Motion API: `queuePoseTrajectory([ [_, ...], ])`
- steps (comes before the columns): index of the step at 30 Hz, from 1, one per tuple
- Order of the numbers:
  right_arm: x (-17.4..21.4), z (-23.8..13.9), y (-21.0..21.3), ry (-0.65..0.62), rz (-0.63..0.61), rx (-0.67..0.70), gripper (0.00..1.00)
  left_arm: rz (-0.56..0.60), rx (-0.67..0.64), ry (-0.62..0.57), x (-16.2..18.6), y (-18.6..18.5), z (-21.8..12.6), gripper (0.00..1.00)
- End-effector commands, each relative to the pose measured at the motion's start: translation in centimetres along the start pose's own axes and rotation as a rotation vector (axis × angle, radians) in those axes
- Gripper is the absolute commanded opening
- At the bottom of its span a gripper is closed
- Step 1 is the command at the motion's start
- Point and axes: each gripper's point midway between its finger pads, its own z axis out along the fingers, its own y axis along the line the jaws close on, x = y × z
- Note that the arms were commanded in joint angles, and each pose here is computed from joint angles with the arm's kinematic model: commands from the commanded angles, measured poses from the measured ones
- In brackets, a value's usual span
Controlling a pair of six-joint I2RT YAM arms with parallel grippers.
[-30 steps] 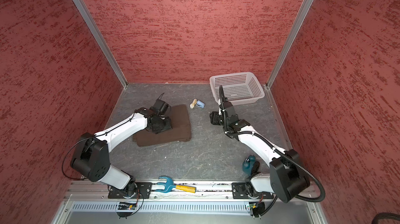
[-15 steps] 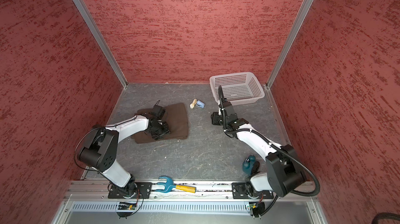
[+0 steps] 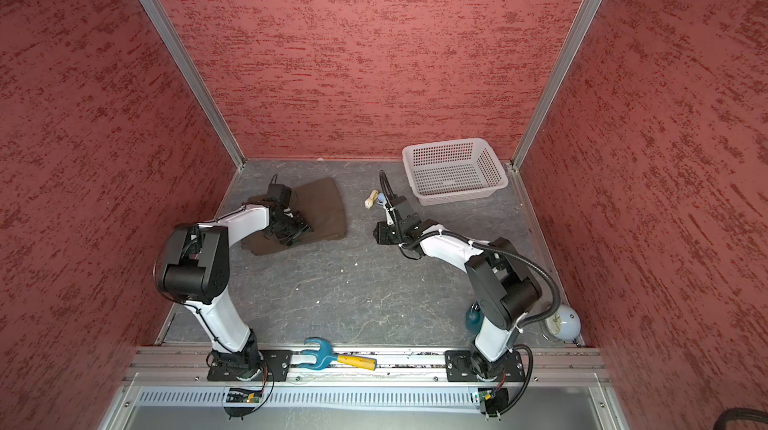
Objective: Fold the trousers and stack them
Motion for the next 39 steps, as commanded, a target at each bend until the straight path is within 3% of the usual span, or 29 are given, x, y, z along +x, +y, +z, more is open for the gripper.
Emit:
queuePoseTrajectory([
  [1, -1.9, 1.2, 2.8, -0.017, -0.006, -0.091, 0.41, -0.002, -0.072, -0.005, -1.5, 2.3, 1.7, 0.55],
  [9, -2.9, 2.9, 3.9, 0.010, -0.026, -0.120, 0.41, 0.014, -0.006, -0.086, -5.9, -0.7, -1.2, 0.53],
  [14, -3.0, 1.7, 2.8, -0.032, -0.067, -0.063, 0.41, 0.066, -0.015, -0.137, -4.5, -2.2, -4.5, 0.53],
  [19, -4.7, -1.1, 1.8, -0.122, -0.102, -0.013, 0.41, 0.040, -0.073, -0.157, -0.9, 0.8, -6.2, 0.53],
  [23, -5.7, -3.4, 0.6, -0.194, -0.099, 0.023, 0.41, -0.066, -0.133, -0.160, 0.2, 5.2, -6.7, 0.53],
  [30, -5.4, -5.4, -1.6, -0.246, -0.062, 0.080, 0.43, -0.212, -0.162, -0.219, -2.5, 8.3, -7.5, 0.53],
  [39, -4.6, -5.8, -3.7, -0.232, -0.013, 0.147, 0.44, -0.333, -0.165, -0.169, -6.4, 9.5, -3.0, 0.51],
])
